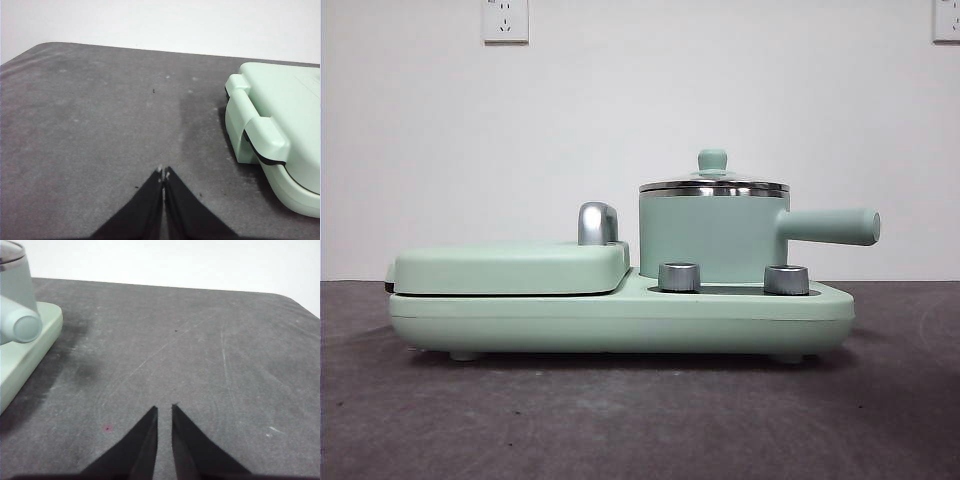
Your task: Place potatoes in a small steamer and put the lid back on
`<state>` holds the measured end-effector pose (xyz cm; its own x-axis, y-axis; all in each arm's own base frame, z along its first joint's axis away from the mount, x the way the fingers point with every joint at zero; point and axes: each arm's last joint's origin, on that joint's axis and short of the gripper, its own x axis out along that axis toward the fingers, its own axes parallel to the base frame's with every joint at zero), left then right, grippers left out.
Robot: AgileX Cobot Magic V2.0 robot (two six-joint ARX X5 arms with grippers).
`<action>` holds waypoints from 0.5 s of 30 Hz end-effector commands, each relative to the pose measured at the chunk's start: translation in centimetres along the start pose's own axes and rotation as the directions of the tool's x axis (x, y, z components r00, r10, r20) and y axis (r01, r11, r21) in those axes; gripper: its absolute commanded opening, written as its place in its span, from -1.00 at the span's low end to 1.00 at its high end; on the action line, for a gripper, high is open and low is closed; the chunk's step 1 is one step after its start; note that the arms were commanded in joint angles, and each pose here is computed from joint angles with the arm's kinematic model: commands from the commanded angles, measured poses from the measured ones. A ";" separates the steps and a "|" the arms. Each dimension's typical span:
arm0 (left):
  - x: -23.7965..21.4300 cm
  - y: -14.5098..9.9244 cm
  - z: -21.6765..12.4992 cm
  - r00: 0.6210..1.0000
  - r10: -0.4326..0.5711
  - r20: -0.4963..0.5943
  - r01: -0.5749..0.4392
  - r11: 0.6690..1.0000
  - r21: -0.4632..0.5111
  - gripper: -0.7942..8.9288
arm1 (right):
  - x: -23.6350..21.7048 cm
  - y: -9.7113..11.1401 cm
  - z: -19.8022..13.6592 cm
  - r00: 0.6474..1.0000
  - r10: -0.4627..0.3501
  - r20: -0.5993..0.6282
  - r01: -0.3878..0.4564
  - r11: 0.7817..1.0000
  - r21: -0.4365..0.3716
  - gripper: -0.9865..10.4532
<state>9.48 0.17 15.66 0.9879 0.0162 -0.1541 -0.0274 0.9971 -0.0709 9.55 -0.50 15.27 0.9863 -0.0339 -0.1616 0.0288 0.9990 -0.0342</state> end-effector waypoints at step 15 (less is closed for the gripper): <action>0.2 0.1 -0.7 1.000 0.005 -0.023 -0.005 1.000 0.003 -0.82 | 0.1 0.0 -0.1 1.000 0.005 0.013 -0.005 1.000 -0.019 -0.75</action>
<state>9.48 0.17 15.66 0.9879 0.0162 -0.1541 -0.0274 0.9971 -0.0709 9.57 -0.47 15.28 0.9872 -0.0313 -0.1563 0.0246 0.9987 -0.0449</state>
